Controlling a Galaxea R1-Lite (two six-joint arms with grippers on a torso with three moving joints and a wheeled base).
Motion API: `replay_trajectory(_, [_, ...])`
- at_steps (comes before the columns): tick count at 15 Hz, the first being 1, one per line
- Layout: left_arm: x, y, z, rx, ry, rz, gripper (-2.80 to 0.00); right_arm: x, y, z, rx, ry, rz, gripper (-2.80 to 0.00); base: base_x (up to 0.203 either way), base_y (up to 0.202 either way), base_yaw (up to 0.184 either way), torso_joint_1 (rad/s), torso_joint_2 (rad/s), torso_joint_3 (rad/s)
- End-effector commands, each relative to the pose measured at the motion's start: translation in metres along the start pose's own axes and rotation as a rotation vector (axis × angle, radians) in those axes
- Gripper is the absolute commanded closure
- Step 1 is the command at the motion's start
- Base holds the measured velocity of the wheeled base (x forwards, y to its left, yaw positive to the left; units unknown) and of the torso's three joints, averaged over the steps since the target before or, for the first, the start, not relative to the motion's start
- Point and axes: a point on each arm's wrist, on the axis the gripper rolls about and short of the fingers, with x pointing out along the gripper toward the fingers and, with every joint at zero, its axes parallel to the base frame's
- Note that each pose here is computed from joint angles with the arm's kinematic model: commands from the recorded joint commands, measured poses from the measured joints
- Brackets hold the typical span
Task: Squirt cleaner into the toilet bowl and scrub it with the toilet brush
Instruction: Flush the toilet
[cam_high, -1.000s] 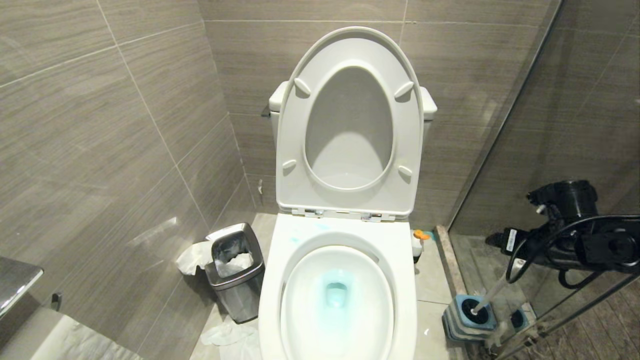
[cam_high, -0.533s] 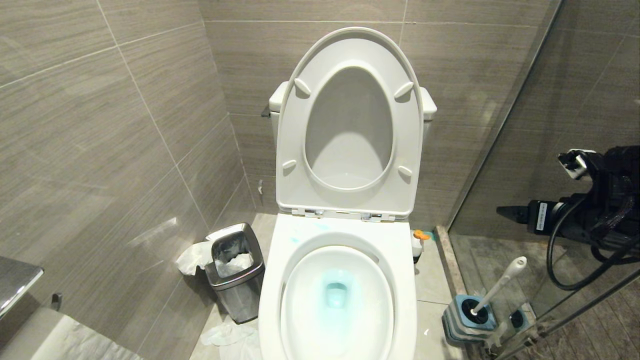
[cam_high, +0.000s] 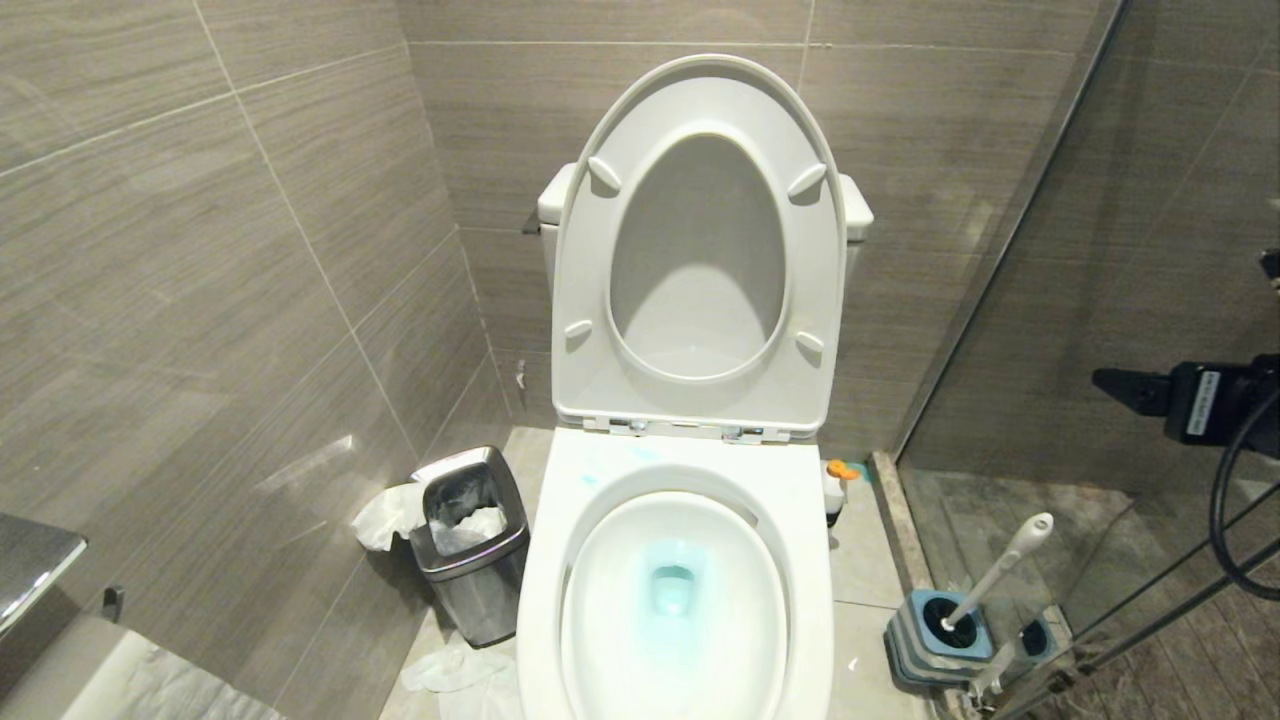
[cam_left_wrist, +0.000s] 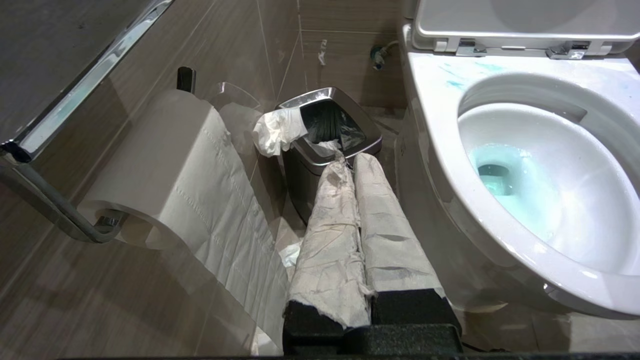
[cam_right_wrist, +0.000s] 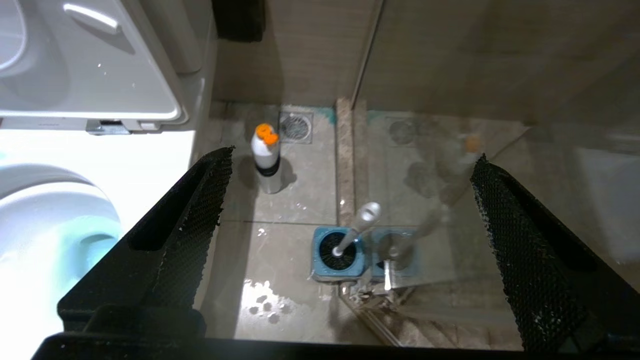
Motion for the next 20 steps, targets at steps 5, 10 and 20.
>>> replay_trajectory(5, [0.000, 0.000, 0.000, 0.000, 0.001, 0.000, 0.00, -0.113, -0.017, -0.019, -0.004, -0.249, 0.064, -2.80, 0.000, 0.000, 0.000, 0.000, 0.00, 0.000])
replay_trajectory(10, [0.000, 0.000, -0.001, 0.000, 0.003, 0.000, 0.00, -0.155, -0.020, -0.030, -0.014, -0.383, 0.164, 0.00, 0.000, 0.000, 0.000, 0.000, 0.00, 0.000])
replay_trajectory(20, [0.000, 0.000, 0.000, 0.000, 0.001, 0.000, 0.00, -0.186, -0.031, -0.118, -0.006, -0.443, 0.186, 0.00, 0.000, 0.000, 0.000, 0.000, 0.00, 0.000])
